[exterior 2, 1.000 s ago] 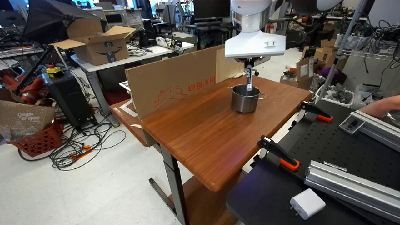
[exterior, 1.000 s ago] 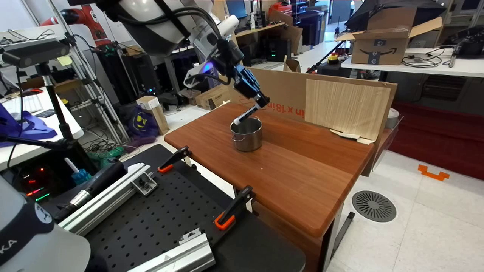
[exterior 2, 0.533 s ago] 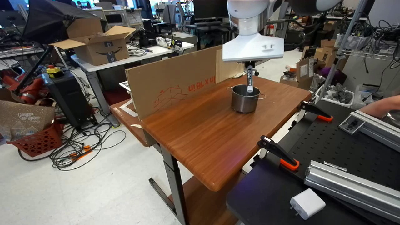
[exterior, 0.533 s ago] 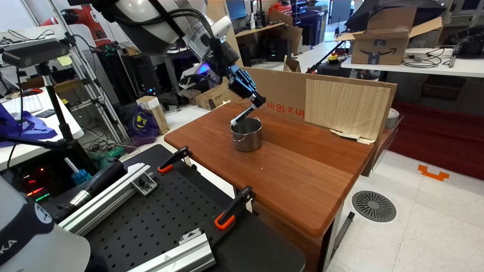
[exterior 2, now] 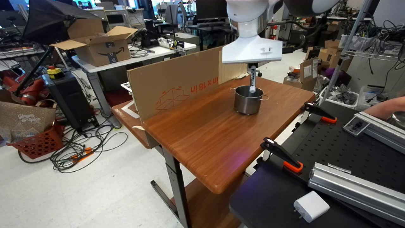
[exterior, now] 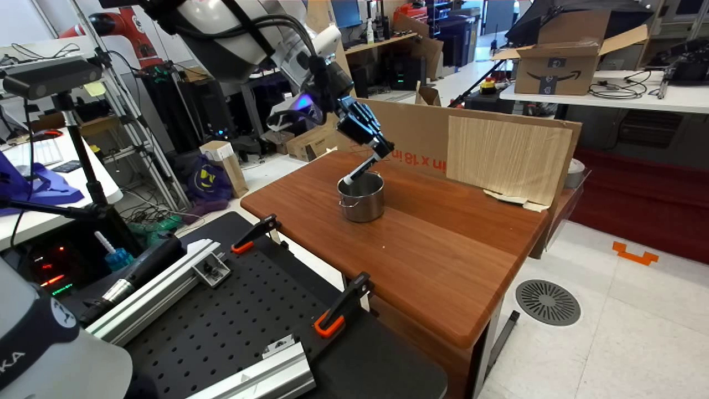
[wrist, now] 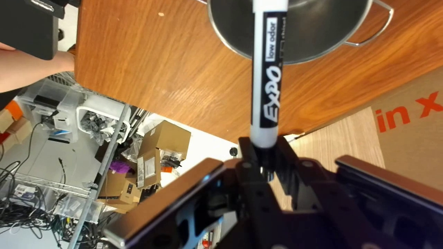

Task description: Put the marker in the pot

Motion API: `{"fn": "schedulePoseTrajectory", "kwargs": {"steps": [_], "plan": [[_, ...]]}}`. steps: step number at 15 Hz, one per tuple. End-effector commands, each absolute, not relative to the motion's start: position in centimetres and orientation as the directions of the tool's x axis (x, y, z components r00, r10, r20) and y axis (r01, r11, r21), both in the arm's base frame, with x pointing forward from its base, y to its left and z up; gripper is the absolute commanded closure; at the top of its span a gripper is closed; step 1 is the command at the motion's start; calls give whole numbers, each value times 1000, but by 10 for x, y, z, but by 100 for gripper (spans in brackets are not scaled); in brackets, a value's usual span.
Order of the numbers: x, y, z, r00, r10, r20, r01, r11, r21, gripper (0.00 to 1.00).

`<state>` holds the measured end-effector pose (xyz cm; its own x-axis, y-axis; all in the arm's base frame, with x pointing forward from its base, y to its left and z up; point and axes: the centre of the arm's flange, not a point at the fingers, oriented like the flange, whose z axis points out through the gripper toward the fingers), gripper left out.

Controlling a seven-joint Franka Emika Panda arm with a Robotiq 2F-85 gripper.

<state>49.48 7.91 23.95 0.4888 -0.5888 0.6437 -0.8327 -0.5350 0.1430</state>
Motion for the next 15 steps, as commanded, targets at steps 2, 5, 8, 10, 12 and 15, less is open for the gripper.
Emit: {"fn": "schedulePoseTrajectory", "kwargs": {"steps": [2,5,8,10,12,15], "plan": [[510,86,230,481,-580,658,-836,-529,145,95],[514,89,219,500,-576,647,-829,-535,164,95],[516,91,208,515,-572,638,-824,-537,183,95],[518,90,202,523,-573,631,-821,-536,194,95],[521,91,195,534,-573,621,-817,-540,204,95],[522,92,188,546,-571,613,-811,-544,215,95]]}}
